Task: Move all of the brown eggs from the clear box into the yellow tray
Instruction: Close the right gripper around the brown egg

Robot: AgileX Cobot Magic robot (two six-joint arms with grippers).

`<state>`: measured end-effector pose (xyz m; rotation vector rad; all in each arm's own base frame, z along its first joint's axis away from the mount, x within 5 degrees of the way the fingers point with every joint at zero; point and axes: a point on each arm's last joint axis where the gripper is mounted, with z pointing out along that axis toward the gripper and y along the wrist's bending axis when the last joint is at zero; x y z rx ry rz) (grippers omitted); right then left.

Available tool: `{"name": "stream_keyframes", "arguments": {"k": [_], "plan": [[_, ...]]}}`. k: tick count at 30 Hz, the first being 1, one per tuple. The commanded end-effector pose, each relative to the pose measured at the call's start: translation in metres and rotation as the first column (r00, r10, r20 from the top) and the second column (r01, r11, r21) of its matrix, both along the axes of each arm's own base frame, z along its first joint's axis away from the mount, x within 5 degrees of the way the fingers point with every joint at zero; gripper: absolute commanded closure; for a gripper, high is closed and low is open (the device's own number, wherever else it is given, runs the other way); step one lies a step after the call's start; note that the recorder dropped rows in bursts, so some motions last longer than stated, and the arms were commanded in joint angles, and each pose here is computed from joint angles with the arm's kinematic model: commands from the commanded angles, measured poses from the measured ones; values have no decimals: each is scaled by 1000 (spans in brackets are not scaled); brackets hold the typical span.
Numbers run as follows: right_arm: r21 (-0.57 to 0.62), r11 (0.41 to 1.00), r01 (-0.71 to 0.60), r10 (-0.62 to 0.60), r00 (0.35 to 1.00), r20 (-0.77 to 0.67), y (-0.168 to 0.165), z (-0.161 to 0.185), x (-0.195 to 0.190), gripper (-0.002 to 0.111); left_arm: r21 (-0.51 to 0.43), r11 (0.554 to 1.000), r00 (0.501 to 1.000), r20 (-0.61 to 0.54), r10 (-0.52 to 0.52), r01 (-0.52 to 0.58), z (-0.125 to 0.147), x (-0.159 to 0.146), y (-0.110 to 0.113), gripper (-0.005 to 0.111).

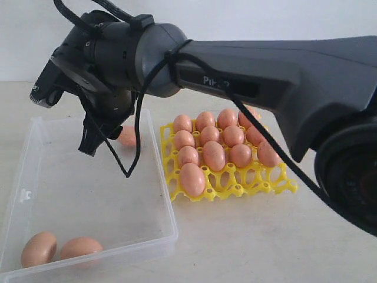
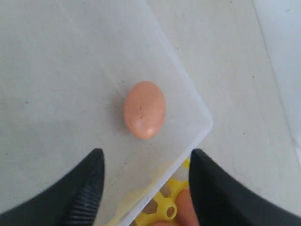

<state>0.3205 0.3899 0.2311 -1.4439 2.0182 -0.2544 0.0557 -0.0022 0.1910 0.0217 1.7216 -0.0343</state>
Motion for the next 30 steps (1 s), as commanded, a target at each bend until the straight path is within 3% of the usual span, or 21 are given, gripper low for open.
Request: {"name": "stream_keyframes", "arguments": {"k": [1,5,15,30], "plan": [[28,996,-83,81,994,72,5,6,4,48,-5,1000,1000,7,-5,5,1,0,0,111],[62,989,-134,126,985,115,11,1,10,48,-5,1000,1000,7,-5,5,1,0,0,111],[-74,976,-205,211,974,79,13,-46,21,48,-5,1000,1000,7,-5,5,1,0,0,111],[-37,983,-178,180,980,85,-3,-76,53,48,-5,1000,1000,7,-5,5,1,0,0,111]]}}
